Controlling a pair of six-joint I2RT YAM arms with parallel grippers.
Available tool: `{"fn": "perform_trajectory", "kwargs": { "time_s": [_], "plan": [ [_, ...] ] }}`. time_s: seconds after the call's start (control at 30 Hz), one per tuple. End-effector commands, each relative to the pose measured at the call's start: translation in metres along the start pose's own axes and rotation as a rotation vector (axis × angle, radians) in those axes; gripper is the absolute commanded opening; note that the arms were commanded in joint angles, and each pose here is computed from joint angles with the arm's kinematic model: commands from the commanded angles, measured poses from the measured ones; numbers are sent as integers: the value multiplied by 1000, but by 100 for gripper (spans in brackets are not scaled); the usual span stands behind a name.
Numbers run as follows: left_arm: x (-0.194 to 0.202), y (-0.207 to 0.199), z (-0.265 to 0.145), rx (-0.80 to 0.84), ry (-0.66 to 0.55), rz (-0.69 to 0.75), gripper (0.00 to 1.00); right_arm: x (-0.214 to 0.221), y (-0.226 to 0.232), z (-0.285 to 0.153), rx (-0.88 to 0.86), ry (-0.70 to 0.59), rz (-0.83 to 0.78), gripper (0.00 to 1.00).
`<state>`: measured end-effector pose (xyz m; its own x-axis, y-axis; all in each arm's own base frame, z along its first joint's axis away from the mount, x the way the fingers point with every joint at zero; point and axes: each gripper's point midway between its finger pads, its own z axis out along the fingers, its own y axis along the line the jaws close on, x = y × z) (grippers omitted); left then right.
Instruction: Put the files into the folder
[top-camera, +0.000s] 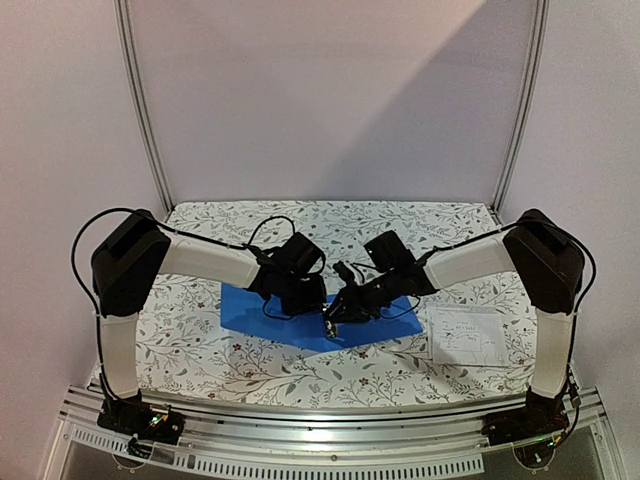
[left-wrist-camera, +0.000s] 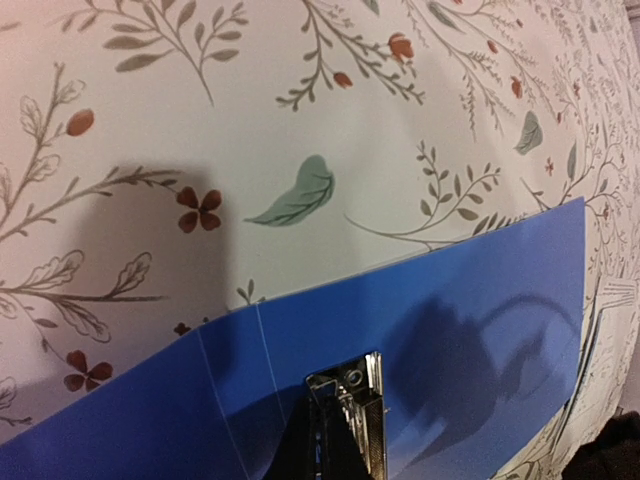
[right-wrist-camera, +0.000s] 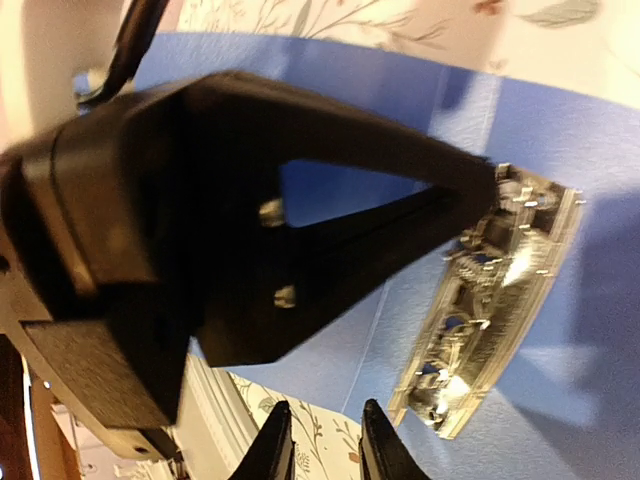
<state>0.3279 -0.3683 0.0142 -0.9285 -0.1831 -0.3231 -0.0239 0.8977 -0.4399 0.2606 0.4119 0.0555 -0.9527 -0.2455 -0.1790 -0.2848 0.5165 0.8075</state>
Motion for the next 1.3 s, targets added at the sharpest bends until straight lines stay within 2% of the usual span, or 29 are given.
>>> {"fn": "perform_trajectory", "kwargs": {
  "time_s": [0.0, 0.17, 0.5, 0.8, 0.93, 1.07, 1.27],
  "plan": [
    [18, 32, 12, -99, 62, 9, 0, 23, -23, 9, 128, 82, -19, 22],
    [19, 33, 12, -101, 64, 6, 0, 28, -34, 15, 146, 100, 15, 16],
    [20, 33, 13, -98, 67, 4, 0, 31, -40, 18, 155, 105, 20, 16],
    [22, 34, 13, -96, 71, 4, 0, 25, -36, 24, 117, 90, 27, 11],
    [22, 34, 14, -96, 71, 6, 0, 27, -39, 25, 126, 95, 37, 5],
    [22, 34, 14, -97, 72, 6, 0, 30, -47, 24, 156, 97, 64, 0],
    [22, 34, 13, -96, 71, 10, 0, 37, -79, 20, 266, 100, 166, 0]
  ]
}}
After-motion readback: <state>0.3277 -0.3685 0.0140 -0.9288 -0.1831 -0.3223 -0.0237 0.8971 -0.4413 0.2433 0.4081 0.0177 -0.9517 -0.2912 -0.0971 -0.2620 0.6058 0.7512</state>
